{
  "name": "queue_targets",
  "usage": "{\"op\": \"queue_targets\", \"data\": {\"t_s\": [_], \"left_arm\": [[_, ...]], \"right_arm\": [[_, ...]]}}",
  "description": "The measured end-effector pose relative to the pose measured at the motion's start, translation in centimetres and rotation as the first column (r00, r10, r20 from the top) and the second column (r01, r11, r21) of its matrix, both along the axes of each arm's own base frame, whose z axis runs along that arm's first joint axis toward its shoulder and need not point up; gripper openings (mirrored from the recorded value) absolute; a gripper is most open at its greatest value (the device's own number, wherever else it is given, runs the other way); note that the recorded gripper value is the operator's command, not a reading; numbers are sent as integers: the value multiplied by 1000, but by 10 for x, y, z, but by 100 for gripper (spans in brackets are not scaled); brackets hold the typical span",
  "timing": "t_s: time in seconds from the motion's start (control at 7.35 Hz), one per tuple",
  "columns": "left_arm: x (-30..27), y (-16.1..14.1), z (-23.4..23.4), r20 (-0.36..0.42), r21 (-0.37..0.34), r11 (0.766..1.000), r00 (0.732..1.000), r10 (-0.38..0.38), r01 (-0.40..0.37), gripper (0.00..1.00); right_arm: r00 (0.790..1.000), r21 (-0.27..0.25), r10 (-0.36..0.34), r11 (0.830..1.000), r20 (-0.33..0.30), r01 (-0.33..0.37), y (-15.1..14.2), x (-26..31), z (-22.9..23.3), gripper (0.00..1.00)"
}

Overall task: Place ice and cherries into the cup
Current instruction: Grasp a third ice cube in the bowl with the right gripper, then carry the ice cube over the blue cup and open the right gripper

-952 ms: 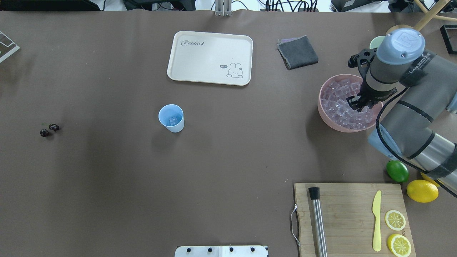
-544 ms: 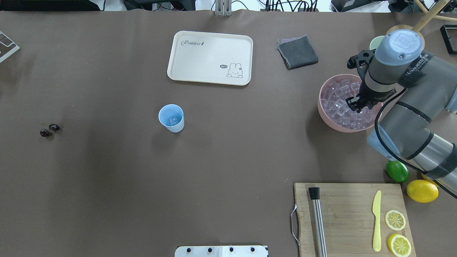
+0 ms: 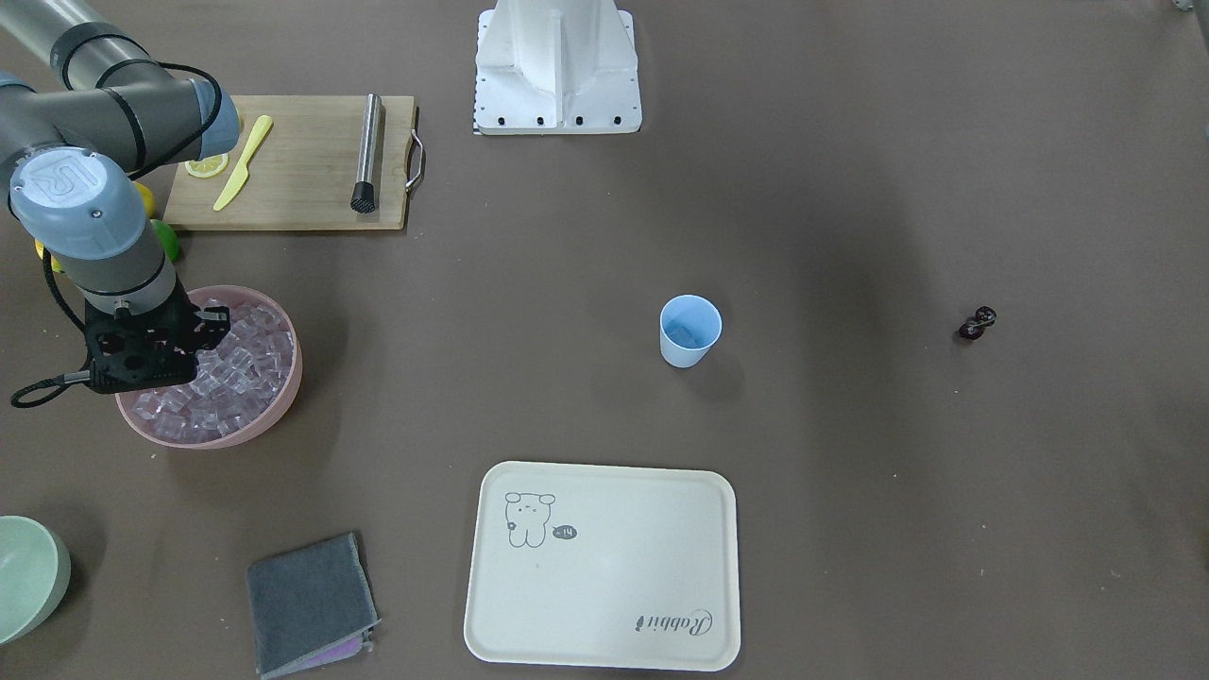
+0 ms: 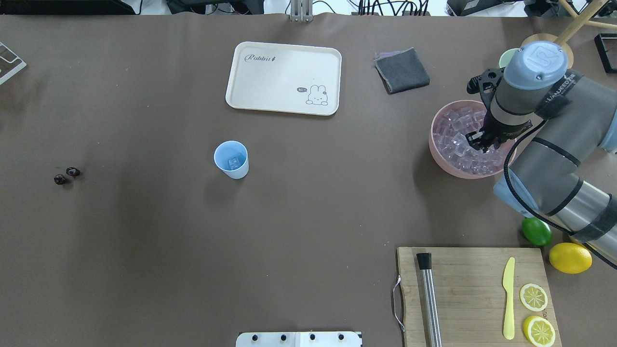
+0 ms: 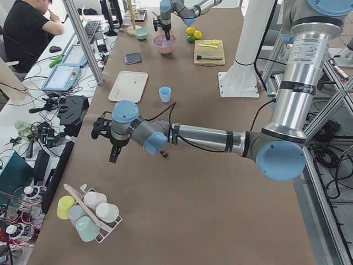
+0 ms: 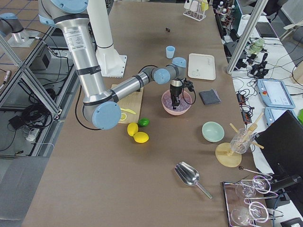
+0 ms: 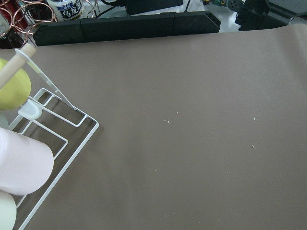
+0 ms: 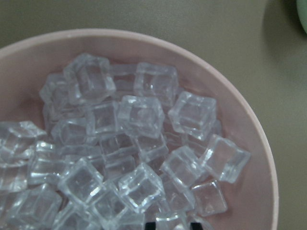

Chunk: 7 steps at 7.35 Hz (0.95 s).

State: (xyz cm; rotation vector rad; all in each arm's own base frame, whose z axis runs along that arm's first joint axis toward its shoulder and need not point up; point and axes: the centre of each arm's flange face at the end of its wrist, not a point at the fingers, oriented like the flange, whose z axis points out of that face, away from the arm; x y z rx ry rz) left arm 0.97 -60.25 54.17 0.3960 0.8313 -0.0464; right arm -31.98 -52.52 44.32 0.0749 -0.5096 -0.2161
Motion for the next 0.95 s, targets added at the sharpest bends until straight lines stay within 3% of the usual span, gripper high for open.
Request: {"op": "queue_targets", "data": {"t_s": [0.41, 0.68, 0.95], "left_arm": [[0, 0, 1, 1, 0, 1000, 1000, 2, -2, 98], [0, -1, 3, 2, -4, 1000, 1000, 2, -2, 98], [0, -1, 3, 1, -7, 1000, 1000, 0, 0, 98]], "right_arm": [[1000, -14, 8, 1000, 25, -8, -12, 7, -18, 23], [997, -64, 46, 997, 65, -42, -48, 15, -101, 22], [990, -117, 111, 988, 92, -100, -68, -31, -188, 22]]}}
